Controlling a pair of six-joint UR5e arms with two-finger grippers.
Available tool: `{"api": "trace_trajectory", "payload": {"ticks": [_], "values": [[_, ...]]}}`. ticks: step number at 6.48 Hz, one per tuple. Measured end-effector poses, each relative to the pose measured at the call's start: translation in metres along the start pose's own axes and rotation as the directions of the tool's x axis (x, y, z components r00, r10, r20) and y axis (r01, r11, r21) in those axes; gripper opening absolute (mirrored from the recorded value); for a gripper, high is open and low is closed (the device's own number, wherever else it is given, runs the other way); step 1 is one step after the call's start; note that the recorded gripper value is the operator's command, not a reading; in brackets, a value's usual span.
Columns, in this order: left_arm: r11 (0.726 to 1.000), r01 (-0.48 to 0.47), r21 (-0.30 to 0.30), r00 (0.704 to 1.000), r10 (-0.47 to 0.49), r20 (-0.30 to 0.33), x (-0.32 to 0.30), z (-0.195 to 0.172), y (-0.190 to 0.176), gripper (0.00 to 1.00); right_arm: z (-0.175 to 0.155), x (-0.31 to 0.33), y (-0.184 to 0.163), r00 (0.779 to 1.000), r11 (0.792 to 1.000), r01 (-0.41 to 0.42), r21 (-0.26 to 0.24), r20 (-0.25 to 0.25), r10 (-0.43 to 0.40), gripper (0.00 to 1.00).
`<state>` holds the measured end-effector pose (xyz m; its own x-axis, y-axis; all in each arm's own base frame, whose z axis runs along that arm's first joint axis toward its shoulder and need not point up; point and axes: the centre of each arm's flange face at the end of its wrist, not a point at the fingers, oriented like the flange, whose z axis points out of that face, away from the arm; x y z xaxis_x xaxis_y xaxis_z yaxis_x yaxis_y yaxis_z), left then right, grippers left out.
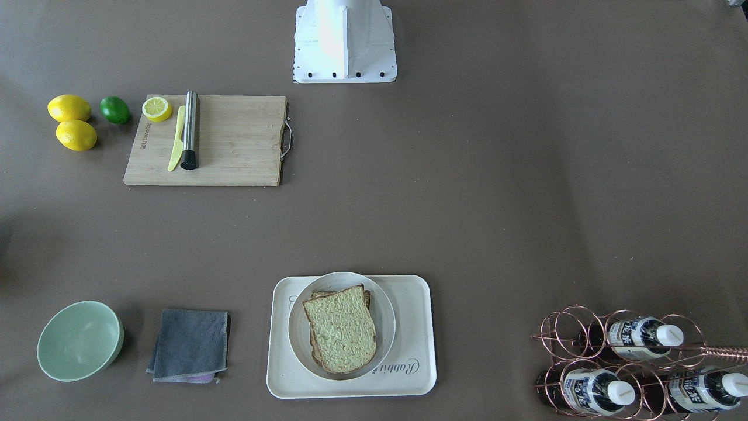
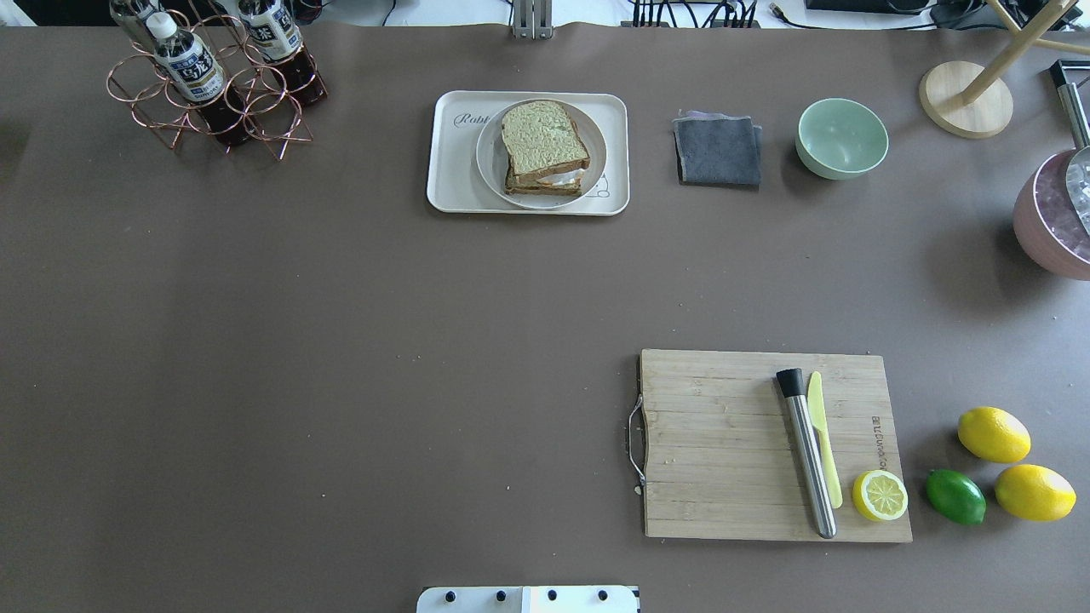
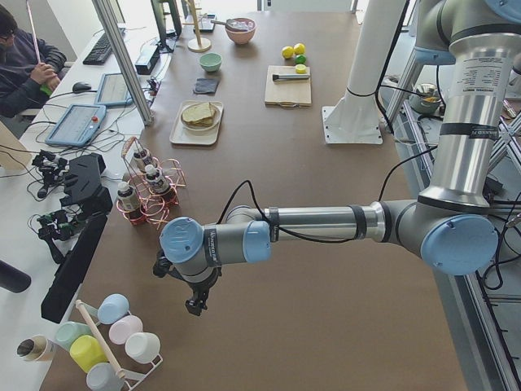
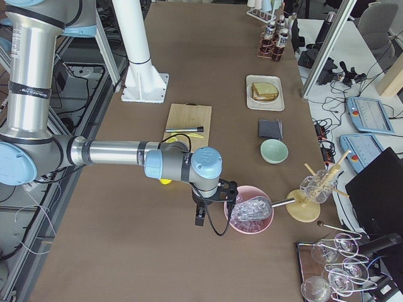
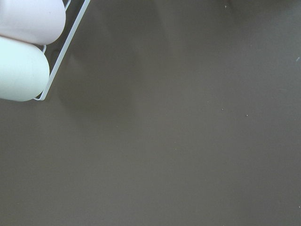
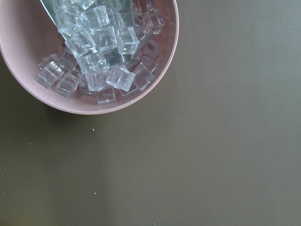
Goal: Make sandwich and place on tray
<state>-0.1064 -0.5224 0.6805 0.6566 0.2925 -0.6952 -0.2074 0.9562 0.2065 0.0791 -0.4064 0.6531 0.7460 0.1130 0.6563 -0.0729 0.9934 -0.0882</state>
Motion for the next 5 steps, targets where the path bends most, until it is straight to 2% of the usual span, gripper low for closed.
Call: {"api": "trace_trajectory", "payload": {"ticks": [5], "values": [[1.000, 0.008, -0.004, 1.000, -0.008, -0.001, 0.0001, 0.0020, 0.0024, 0.98, -0.0004, -0.0001, 0.0042, 1.000, 1.000, -0.002, 0.000, 0.000, 0.002, 1.00]]}}
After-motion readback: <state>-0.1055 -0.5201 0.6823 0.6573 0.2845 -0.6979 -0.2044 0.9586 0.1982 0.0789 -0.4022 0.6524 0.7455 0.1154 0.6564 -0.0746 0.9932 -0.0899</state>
